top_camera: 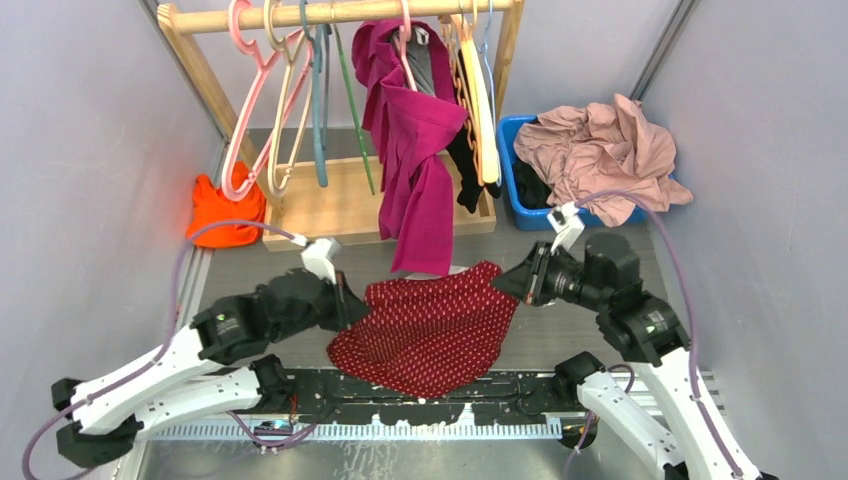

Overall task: Place the skirt on the hanger
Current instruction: Flatten out the skirt at the center of the board.

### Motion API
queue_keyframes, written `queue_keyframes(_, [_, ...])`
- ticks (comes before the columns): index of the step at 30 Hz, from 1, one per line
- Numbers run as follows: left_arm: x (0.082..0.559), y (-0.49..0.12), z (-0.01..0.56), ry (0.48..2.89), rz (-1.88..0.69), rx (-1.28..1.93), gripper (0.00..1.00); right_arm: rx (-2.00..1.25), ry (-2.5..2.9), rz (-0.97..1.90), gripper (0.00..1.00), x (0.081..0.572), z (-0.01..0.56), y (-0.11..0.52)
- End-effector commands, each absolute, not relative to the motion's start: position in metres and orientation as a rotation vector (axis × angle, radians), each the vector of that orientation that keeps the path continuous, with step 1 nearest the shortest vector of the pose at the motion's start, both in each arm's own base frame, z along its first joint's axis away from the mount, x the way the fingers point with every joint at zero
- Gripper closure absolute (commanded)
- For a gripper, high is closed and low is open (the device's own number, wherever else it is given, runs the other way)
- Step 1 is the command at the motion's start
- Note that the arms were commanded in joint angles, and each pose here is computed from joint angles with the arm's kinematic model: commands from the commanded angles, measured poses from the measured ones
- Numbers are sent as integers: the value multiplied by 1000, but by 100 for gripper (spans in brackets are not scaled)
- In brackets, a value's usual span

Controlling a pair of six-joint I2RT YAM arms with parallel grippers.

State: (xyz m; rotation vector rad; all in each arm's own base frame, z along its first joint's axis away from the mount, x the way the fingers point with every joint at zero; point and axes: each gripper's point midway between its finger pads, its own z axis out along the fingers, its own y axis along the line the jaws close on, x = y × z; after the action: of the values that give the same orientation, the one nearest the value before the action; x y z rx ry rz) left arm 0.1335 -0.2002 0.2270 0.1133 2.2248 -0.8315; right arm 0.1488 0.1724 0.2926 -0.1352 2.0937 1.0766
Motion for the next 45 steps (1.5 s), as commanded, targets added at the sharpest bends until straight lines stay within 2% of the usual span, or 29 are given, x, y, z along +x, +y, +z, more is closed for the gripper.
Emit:
queue_keyframes(1, [105, -215, 178, 2366, -841, 113, 97, 23, 2195, 1239, 91, 124, 246, 179])
queue_keyframes(6, [65, -241, 137, 2480, -823, 196, 95, 195, 2392, 1229, 82, 89, 173, 165])
queue_keyframes(7, [57, -248, 129, 2505, -806, 229, 94, 213, 2430, 1239, 75, 81, 165, 164])
queue_keyframes(10, [40, -261, 111, 2572, -719, 322, 92, 235, 2479, 1216, 46, 67, 160, 157])
queue_keyframes(11, [37, -265, 107, 2583, -690, 345, 89, 233, 2477, 1185, 39, 66, 162, 153])
queue_keyframes(12, [35, -267, 104, 2592, -671, 358, 87, 228, 2474, 1164, 37, 66, 165, 150])
queue_keyframes(16, [29, -275, 104, 2604, -683, 399, 78, 222, 2480, 1094, 36, 73, 166, 146])
queue_keyframes(20, [20, -269, 110, 2622, -700, 450, 75, 213, 2461, 991, 38, 90, 165, 140])
queue_keyframes(25, [22, -252, 130, 2582, -728, 415, 74, 246, 2456, 948, 48, 115, 161, 143])
queue_keyframes(34, [54, -221, 159, 2464, -675, 288, 64, 320, 2407, 938, 48, 127, 161, 140])
queue_keyframes(40, [85, -238, 169, 2416, -800, 113, 53, 302, 2419, 929, 49, 140, 159, 146])
queue_keyframes(45, [117, -249, 166, 2476, -772, 16, 52, 281, 2415, 910, 50, 149, 163, 147])
